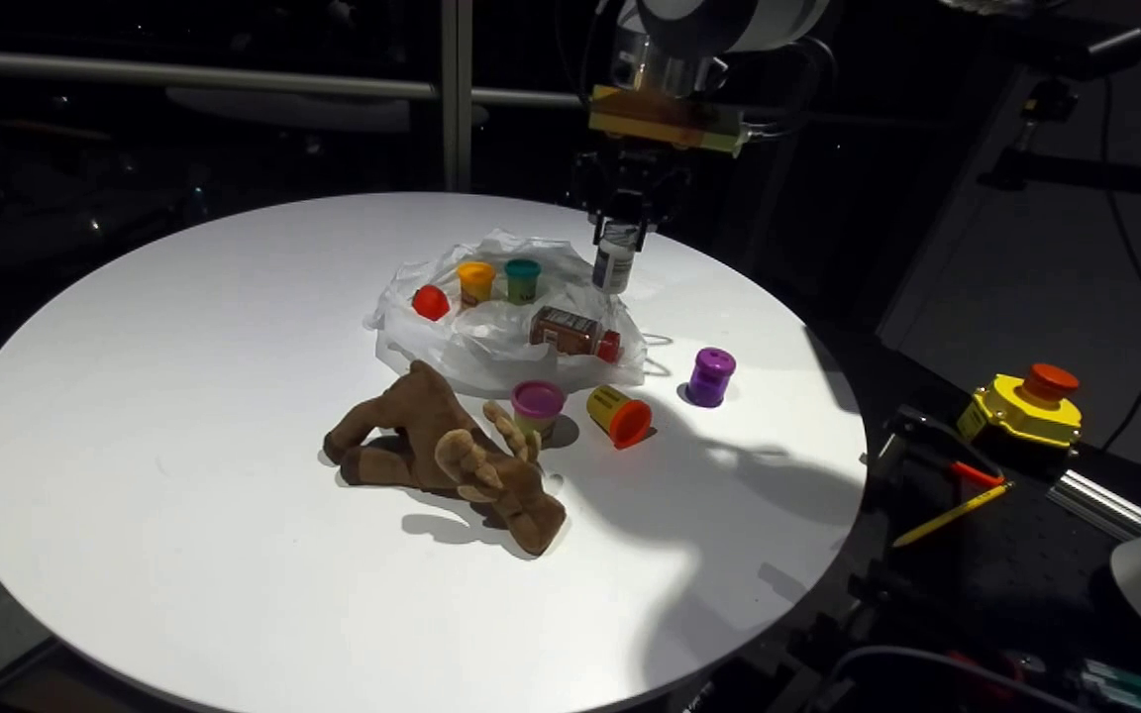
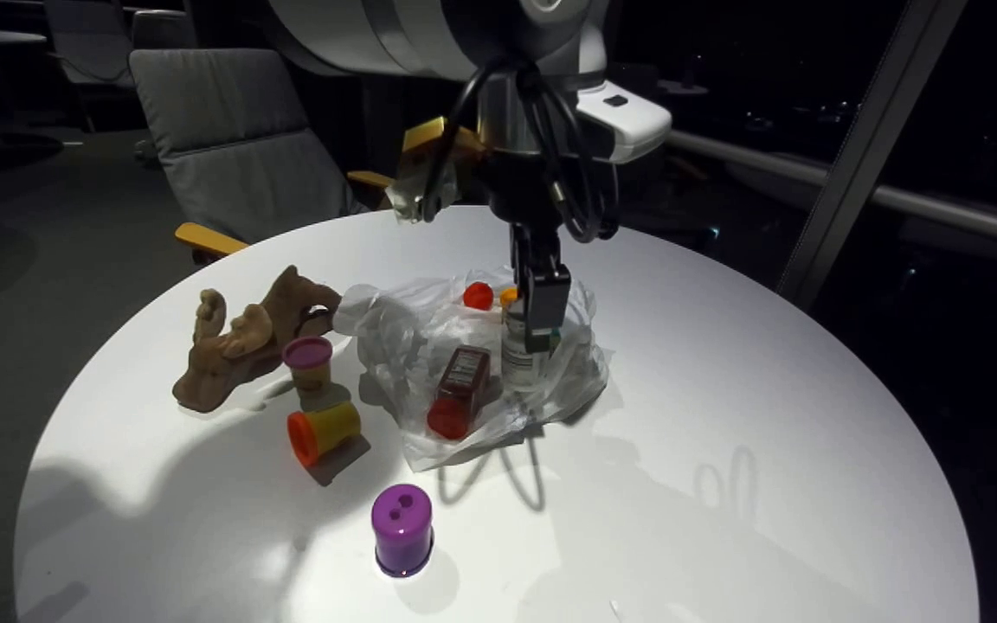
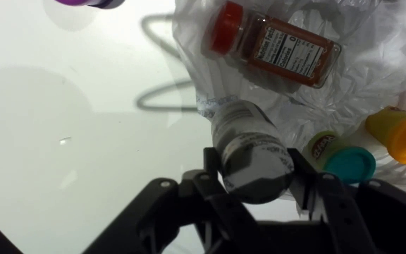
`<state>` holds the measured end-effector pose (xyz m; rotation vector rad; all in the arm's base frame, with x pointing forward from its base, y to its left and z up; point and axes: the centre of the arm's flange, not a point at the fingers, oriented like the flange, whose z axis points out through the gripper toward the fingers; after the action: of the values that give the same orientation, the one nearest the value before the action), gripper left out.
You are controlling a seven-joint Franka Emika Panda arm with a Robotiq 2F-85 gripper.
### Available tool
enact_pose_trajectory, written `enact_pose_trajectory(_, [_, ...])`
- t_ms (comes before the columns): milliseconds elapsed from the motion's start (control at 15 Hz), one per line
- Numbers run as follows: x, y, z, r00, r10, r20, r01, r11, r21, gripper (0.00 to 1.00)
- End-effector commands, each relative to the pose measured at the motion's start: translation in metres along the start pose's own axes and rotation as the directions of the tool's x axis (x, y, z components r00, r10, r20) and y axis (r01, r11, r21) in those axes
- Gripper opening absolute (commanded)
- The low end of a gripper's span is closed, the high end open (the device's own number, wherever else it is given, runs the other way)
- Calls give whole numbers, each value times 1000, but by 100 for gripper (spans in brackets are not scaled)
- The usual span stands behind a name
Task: Remove the objects in the plastic and put them on the table
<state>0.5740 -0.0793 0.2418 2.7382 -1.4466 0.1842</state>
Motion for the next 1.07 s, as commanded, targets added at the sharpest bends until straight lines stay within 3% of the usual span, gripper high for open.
enact_pose_trajectory(0, [-3,66,-32,1000,21,-2,-21,998,59,25])
enact_pose_trajectory(400, [31,108,36,999,35,-18,-34,998,58,25])
enact_pose_trajectory(667, [40,116,84,1000,12,24,-13,997,74,25])
enact_pose_trajectory(867, [43,116,90,1000,-1,23,-1,997,76,25])
enact_pose_trajectory(933, [44,117,84,1000,-2,11,1,997,79,75])
enact_pose_trajectory(1000, [44,119,79,1000,-1,-2,2,997,79,76])
